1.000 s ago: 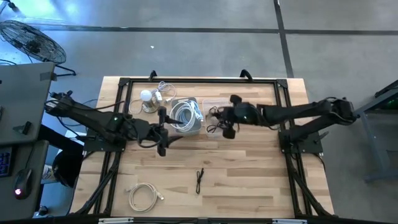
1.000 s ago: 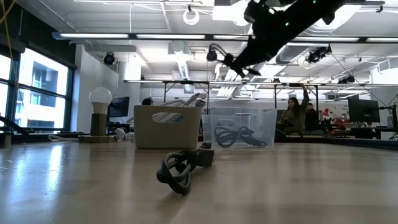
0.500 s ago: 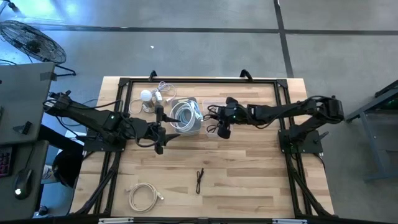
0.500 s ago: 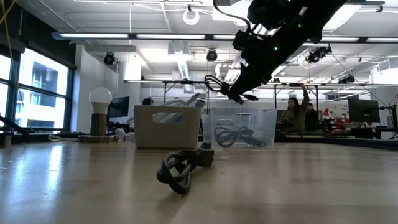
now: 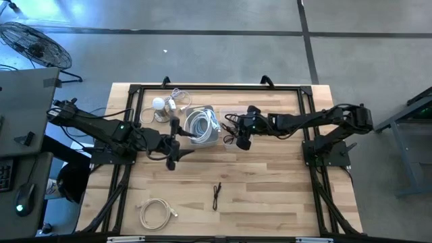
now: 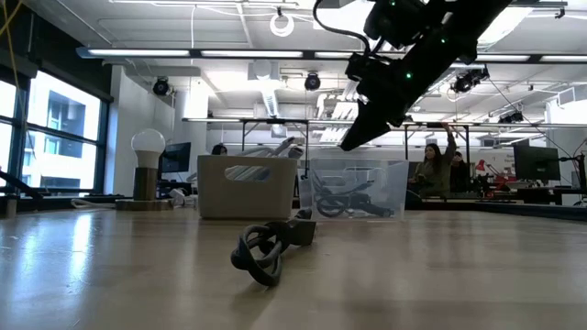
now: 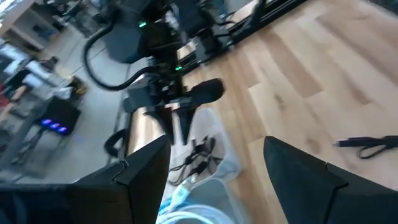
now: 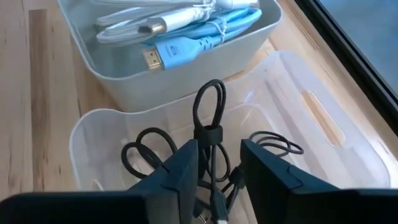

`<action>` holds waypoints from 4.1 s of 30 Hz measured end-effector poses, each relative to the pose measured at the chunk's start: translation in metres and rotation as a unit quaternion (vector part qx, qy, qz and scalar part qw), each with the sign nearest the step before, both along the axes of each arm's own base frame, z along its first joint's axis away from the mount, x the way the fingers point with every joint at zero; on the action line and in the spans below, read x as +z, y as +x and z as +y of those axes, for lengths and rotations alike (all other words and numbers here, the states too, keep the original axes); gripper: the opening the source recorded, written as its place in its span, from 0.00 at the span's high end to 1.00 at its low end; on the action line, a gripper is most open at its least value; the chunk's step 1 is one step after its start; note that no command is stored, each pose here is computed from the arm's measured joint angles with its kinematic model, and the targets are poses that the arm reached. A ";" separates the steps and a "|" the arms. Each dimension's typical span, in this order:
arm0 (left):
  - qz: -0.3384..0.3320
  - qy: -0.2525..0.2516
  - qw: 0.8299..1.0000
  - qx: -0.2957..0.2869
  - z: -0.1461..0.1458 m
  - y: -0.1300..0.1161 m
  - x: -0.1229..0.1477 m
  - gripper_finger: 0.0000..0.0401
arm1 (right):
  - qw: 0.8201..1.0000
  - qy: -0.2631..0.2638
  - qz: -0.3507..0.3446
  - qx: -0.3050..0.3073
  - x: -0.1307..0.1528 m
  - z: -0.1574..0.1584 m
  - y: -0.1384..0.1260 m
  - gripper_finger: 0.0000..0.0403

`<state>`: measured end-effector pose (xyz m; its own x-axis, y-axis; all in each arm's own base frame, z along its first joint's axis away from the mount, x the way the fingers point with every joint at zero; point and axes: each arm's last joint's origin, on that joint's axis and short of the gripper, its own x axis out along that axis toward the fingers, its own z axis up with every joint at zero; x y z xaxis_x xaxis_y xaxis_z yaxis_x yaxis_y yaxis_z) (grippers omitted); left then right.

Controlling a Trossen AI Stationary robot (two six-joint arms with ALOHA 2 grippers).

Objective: Pick & Place USB Port
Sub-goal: Put the brown HDMI cable into the gray bin

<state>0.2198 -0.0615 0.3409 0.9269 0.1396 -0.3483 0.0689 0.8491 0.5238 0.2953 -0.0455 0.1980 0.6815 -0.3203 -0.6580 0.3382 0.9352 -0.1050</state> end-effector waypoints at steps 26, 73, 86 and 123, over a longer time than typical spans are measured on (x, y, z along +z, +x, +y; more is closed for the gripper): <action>0.073 -0.059 0.995 -0.025 -0.008 0.015 -0.024 0.37 | 0.976 -0.053 -0.079 0.198 0.044 0.078 -0.013 0.71; 0.289 -0.358 0.888 -0.016 -0.070 -0.118 -0.064 0.37 | 0.973 -0.030 -0.092 0.208 0.044 0.107 -0.018 0.71; 0.371 -0.394 0.840 0.048 -0.102 -0.099 -0.092 0.37 | 0.975 -0.001 -0.098 0.202 0.044 0.114 -0.020 0.71; 0.297 -0.413 0.861 -0.009 -0.140 -0.069 -0.107 0.37 | 0.971 0.008 -0.100 0.219 0.044 0.127 -0.024 0.71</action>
<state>0.1505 -0.2019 0.2338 0.5509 -0.3952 -0.7351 0.1336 0.9112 -0.3898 0.2718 0.0820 0.2422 0.8644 0.0374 -0.5015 -0.0792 0.9949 -0.0623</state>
